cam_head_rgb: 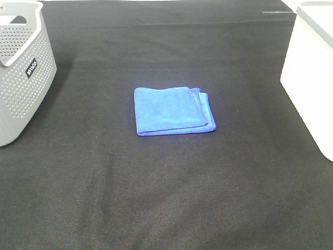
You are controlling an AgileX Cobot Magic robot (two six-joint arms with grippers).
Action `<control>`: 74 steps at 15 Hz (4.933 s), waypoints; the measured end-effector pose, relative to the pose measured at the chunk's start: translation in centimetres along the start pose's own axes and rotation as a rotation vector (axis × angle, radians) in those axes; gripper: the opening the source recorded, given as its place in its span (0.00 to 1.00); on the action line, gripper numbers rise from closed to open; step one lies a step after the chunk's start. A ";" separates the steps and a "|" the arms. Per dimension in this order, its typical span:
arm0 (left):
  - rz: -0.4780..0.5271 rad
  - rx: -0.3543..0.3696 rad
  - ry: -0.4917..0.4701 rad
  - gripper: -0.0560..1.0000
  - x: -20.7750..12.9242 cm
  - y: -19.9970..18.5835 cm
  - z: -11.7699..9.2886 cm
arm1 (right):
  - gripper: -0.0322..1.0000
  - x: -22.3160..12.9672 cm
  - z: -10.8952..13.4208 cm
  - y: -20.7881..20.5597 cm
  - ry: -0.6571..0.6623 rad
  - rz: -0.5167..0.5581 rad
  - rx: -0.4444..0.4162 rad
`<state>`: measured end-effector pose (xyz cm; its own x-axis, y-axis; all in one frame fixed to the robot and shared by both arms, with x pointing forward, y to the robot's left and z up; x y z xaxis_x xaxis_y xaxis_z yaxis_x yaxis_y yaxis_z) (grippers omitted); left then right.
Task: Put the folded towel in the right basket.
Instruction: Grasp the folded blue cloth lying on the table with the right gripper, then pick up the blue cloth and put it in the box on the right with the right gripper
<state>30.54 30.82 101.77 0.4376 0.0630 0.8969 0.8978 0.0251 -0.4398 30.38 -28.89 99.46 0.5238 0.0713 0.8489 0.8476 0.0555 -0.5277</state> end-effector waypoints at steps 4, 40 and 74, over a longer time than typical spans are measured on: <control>0.000 0.000 -0.002 0.99 0.0 0.0 0.0 | 0.97 0.0 0.0 0.0 0.000 0.000 0.000; 0.000 -0.001 -0.002 0.99 0.0 0.0 0.0 | 0.97 7.7 11.2 46.3 0.203 0.823 0.469; 0.000 -0.001 -0.003 0.99 0.0 0.0 0.0 | 0.28 38.8 -8.8 26.2 0.046 0.060 0.002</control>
<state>30.54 30.81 101.77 0.4375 0.0665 0.8967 0.8978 0.0242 -0.4398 73.70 -33.47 118.87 0.5773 0.0287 0.8160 0.8142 0.0549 -0.5779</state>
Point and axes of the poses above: a point on each arm's last joint axis where the gripper is mounted, y pointing out along that axis toward the gripper, z along the wrist's bending axis when the last joint is at zero, x = y × z, the point moved 8 cm from there along y, pointing out along that axis toward the gripper, and after that the axes turned 5 degrees about -y, right-handed, at the moved point
